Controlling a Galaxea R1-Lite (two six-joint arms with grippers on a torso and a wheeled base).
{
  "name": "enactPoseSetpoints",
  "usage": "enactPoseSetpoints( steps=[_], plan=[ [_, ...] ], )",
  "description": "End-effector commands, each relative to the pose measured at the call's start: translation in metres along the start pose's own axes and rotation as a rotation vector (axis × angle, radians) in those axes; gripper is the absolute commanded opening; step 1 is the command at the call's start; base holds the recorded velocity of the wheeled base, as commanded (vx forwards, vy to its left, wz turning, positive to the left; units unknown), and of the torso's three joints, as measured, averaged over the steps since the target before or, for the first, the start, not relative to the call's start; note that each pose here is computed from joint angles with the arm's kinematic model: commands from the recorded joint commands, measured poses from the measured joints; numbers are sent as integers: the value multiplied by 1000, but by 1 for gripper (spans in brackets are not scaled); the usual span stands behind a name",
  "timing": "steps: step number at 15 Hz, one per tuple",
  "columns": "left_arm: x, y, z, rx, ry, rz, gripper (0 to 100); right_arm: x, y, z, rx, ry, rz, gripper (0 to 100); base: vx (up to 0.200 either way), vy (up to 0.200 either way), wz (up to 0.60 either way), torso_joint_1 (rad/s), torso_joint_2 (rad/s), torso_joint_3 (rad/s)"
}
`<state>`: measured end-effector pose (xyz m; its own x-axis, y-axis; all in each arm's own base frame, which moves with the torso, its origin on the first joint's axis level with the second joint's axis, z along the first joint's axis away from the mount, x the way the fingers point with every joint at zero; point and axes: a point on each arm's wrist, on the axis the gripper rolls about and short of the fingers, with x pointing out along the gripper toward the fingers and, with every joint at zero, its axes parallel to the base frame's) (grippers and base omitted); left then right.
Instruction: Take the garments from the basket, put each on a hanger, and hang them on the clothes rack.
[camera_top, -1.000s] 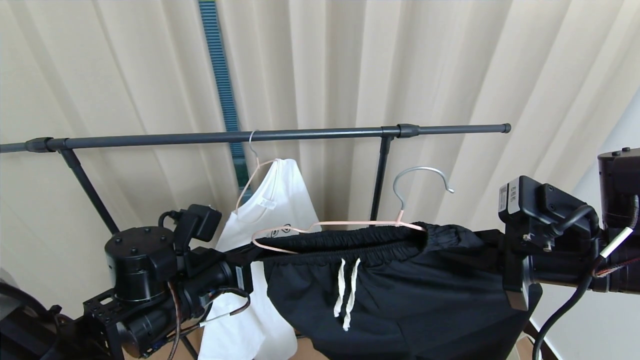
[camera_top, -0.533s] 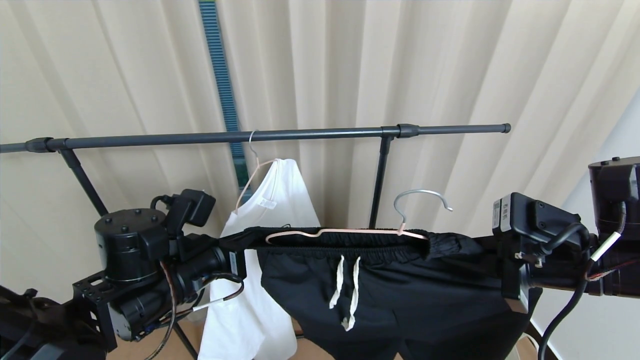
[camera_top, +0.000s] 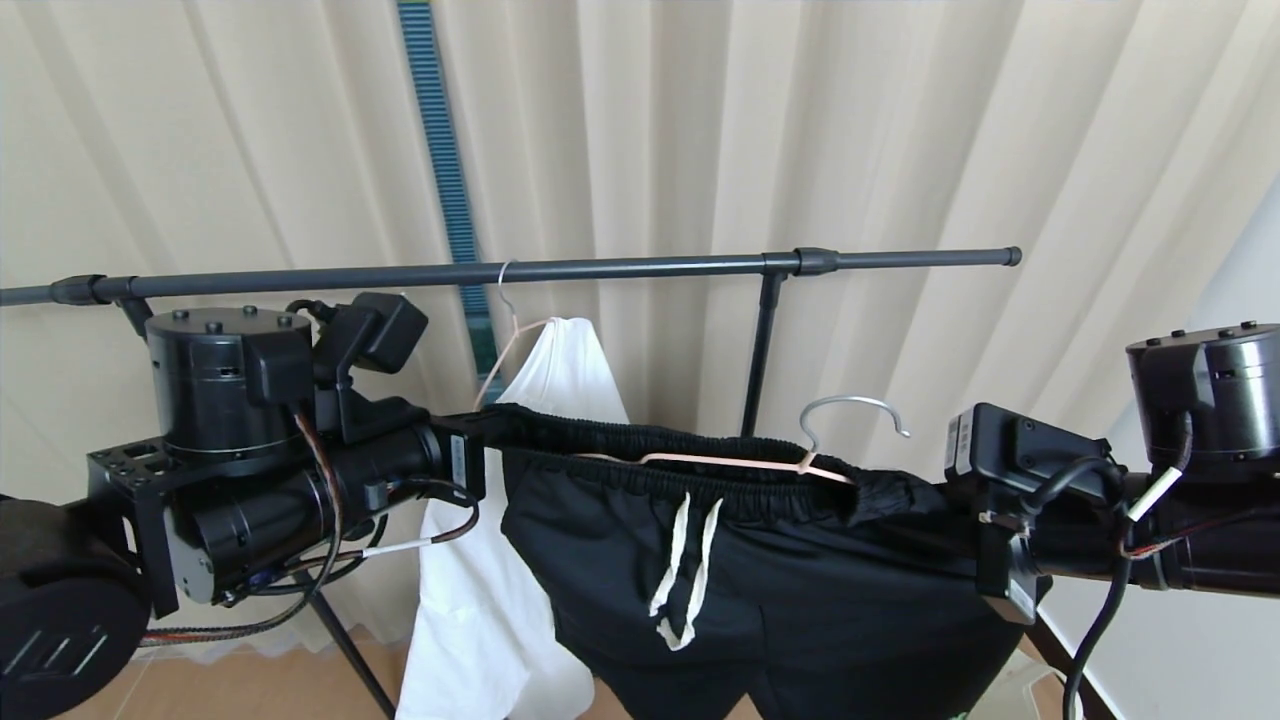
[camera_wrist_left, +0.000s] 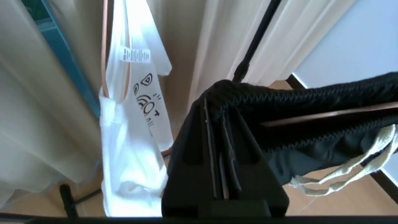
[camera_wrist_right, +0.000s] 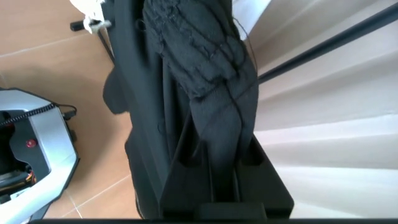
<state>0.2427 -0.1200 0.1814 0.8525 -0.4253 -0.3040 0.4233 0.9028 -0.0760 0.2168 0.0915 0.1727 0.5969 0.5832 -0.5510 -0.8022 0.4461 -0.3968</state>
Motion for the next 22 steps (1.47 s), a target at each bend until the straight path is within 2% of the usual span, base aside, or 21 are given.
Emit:
enactPoseSetpoints(
  steps=[1,3,6,7,9,10,12,15,20,21,22],
  plan=[
    [-10,-7,20,11,-47,-17,0,7,-1,-3,2,28,3,0,0,0,0,0,0,0],
    [-15,-16,28,22,-34,-6,0,10,-2,-5,4,50,-8,0,0,0,0,0,0,0],
    [-25,-36,40,51,36,-28,0,23,-6,-7,14,82,-2,0,0,0,0,0,0,0],
    [-25,-43,37,64,74,-47,0,25,-7,-5,17,78,-5,0,0,0,0,0,0,0],
    [-25,-53,35,84,98,-54,0,26,-8,-1,63,66,-9,0,0,0,0,0,0,0],
    [-25,-53,35,84,98,-54,0,26,-8,-1,63,66,-9,0,0,0,0,0,0,0],
    [-23,-66,28,109,147,-92,0,36,-5,5,119,68,-4,0,0,0,0,0,0,0],
    [-16,-69,22,115,174,-96,0,41,-7,5,131,75,-3,0,0,0,0,0,0,0],
    [-18,-71,22,109,172,-102,0,41,-9,7,130,47,-20,0,0,0,0,0,0,0],
    [-18,-71,23,107,169,-103,0,41,-9,8,160,42,-21,0,0,0,0,0,0,0],
    [-19,-70,23,93,170,-100,0,41,-10,13,231,18,-28,0,0,0,0,0,0,0]
  ],
)
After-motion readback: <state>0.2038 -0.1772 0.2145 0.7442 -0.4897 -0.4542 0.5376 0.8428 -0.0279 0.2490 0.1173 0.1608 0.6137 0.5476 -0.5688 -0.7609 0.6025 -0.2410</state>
